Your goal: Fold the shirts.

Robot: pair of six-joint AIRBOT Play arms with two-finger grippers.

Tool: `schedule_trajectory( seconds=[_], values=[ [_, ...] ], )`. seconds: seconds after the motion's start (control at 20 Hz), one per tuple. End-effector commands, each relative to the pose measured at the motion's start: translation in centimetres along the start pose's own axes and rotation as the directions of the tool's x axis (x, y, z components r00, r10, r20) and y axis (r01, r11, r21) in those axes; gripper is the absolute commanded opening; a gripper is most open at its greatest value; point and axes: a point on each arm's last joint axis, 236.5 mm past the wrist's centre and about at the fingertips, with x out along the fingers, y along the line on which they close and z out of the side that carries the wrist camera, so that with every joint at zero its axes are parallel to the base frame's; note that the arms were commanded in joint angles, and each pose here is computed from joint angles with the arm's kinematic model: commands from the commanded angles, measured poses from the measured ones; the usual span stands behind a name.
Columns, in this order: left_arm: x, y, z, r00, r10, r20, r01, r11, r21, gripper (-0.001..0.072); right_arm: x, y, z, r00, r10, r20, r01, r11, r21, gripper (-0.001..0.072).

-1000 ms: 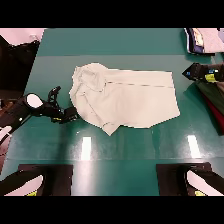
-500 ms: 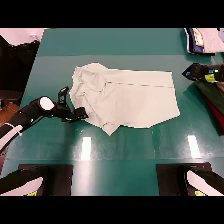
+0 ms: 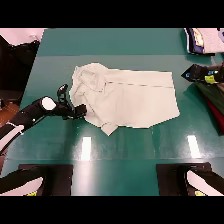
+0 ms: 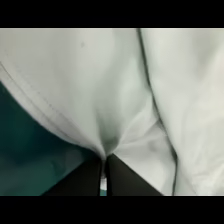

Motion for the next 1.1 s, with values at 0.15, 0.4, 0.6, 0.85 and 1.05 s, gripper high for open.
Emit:
schedule_trajectory(
  seconds=[0.15,0.4,0.6,0.85,1.05],
  values=[
    [-6.3,-0.3,1.9,0.989,0.149,-0.003,-0.140,0.933,0.331,0.0028,0.4,-3.4,-9.1,0.942,-0.023,-0.335,0.048,0.996,0.068,0.0556],
    [-13.1,-3.0,2.7,0.986,0.109,0.128,-0.155,0.887,0.435,0.0028,2.6,-6.3,-19.2,0.828,0.045,-0.560,0.109,0.965,0.239,0.0555],
    [-13.5,-2.6,1.2,0.989,0.126,0.073,-0.145,0.888,0.436,0.0029,5.5,-6.4,-22.6,0.823,0.040,-0.567,0.138,0.954,0.268,0.0554],
    [-13.5,-2.3,0.6,0.989,0.138,0.049,-0.145,0.888,0.436,0.0029,7.9,-5.1,-22.6,0.858,0.015,-0.513,0.128,0.962,0.241,0.0503],
    [-13.5,-2.4,0.5,0.990,0.136,0.046,-0.142,0.889,0.434,0.0029,9.6,-3.4,-21.2,0.889,0.085,-0.450,0.073,0.943,0.323,0.0503]
  ],
)
